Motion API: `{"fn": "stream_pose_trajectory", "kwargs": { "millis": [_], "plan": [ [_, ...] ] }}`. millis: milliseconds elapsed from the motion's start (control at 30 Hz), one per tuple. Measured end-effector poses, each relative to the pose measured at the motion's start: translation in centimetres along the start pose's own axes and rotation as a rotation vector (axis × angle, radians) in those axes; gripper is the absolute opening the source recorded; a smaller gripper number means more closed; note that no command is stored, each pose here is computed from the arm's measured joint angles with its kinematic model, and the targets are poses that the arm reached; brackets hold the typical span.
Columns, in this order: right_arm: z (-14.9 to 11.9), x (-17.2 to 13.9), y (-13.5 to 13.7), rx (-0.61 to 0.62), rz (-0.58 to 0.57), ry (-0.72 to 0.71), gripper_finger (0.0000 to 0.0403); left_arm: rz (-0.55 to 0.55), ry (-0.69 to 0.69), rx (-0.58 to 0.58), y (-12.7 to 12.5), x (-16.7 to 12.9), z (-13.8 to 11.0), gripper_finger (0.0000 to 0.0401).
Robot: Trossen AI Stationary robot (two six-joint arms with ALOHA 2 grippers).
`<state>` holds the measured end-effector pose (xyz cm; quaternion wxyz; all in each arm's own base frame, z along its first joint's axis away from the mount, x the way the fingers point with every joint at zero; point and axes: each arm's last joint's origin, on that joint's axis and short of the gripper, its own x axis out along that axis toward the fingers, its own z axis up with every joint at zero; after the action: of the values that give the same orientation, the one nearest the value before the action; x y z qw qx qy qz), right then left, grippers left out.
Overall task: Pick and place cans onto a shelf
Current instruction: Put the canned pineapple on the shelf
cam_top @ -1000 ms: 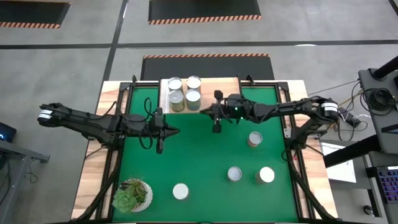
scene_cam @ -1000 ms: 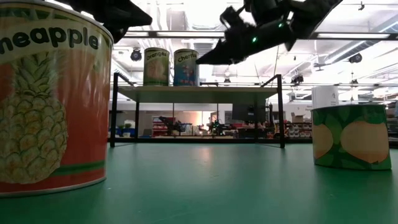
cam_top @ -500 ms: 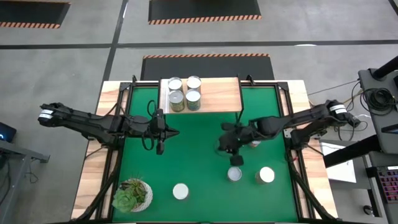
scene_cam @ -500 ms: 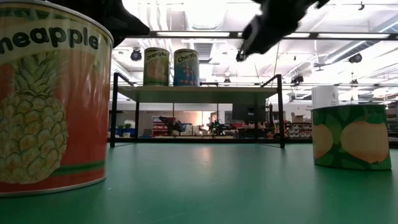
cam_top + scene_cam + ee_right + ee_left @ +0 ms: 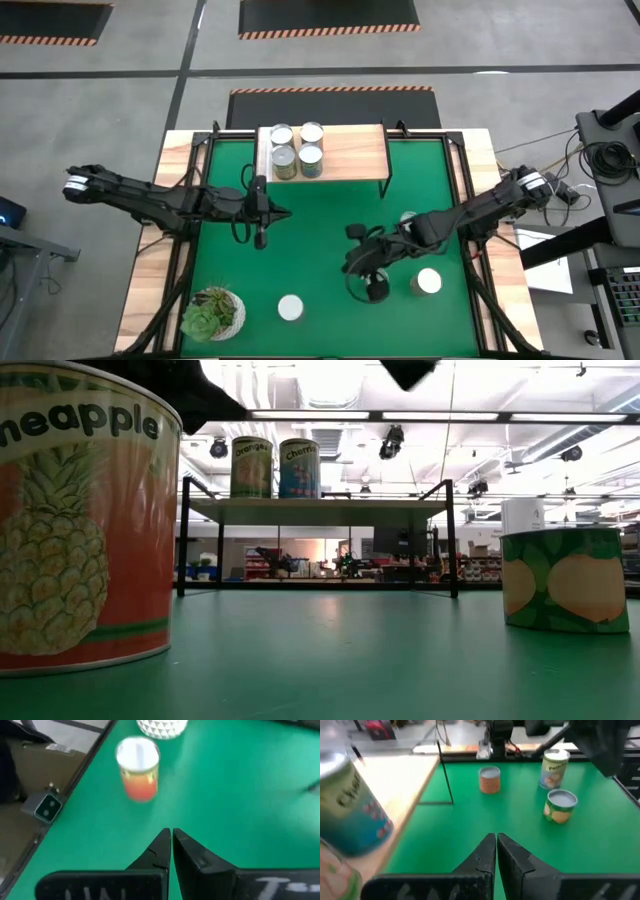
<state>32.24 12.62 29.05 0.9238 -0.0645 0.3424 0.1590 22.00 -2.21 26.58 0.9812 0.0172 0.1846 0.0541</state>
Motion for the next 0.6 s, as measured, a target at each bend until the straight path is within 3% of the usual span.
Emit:
{"fn": "stream_pose_trajectory", "kwargs": {
  "millis": [167, 367, 600],
  "plan": [
    [2.3, 2.6, 0.6, -0.075, 0.016, -0.012, 0.0009, 0.085, -0.087, 0.024, 0.3, -0.4, 0.9, 0.0],
    [3.8, 6.1, 1.4, -0.208, 0.031, -0.002, 0.0009, 0.091, -0.158, 0.047, 0.5, -1.3, 1.7, 0.0],
    [4.5, 8.9, 1.7, -0.251, 0.093, 0.004, 0.0009, 0.095, -0.155, 0.063, 0.7, -2.2, 1.5, 0.0]
  ]
}}
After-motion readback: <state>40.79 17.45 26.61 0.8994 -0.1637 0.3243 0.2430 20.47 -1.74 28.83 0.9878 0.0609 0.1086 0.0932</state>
